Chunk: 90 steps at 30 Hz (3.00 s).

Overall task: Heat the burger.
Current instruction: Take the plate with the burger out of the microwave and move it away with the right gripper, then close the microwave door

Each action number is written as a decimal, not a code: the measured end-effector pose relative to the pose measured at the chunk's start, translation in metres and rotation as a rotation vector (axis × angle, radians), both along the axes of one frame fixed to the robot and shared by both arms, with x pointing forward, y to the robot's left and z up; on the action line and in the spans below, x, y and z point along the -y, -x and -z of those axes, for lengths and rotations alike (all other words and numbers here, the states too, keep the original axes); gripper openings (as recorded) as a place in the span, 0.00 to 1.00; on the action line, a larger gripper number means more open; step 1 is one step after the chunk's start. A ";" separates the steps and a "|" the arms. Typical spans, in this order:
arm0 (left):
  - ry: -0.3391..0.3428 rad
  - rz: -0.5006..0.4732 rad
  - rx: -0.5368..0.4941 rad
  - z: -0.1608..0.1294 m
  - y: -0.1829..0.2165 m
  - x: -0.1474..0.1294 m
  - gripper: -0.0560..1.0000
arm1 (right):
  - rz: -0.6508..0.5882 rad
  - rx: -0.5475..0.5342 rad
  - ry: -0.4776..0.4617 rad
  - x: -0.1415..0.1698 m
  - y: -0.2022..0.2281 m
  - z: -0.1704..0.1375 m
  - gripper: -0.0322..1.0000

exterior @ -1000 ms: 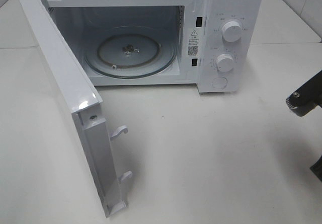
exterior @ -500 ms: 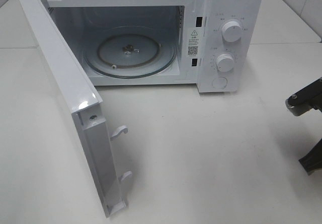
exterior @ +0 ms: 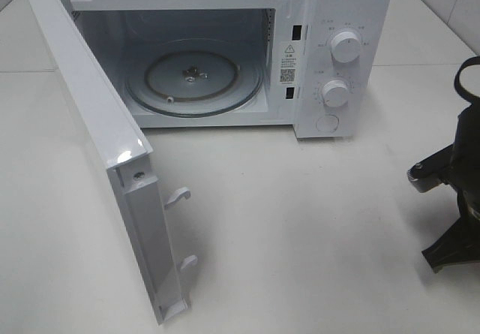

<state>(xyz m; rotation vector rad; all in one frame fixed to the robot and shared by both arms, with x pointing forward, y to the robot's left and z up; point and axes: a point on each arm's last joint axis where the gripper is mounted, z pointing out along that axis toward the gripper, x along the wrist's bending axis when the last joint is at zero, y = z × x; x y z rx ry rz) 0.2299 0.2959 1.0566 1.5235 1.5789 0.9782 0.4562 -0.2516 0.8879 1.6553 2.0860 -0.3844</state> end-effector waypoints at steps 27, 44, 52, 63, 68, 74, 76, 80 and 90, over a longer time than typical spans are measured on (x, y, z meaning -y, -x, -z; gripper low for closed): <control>0.000 0.000 0.000 0.000 0.000 0.000 0.99 | 0.014 0.081 -0.044 -0.001 0.000 -0.019 0.63; 0.000 0.000 0.000 0.000 0.000 0.000 0.99 | -0.135 0.168 -0.450 -0.014 0.044 -0.100 0.78; 0.000 0.000 0.000 0.000 0.000 0.000 0.99 | -0.159 0.244 -0.539 -0.008 0.069 -0.128 0.78; 0.000 0.000 0.000 0.000 0.000 0.000 0.99 | -0.155 0.353 -0.568 0.015 0.115 -0.158 0.78; 0.000 0.000 0.000 0.000 0.000 0.000 0.99 | -0.165 0.444 -0.600 0.027 0.141 -0.169 0.78; 0.000 0.000 0.000 0.000 0.000 0.000 0.99 | -0.184 0.548 -0.638 0.035 0.160 -0.177 0.78; 0.000 0.000 0.000 0.000 0.000 0.000 0.99 | -0.180 0.619 -0.657 0.041 0.171 -0.181 0.78; 0.000 0.000 0.000 0.000 0.000 0.000 0.99 | -0.139 0.717 -0.655 0.049 0.184 -0.184 0.78; 0.000 0.000 0.000 0.000 0.000 0.000 0.99 | -0.078 0.914 -0.618 0.057 0.215 -0.174 0.78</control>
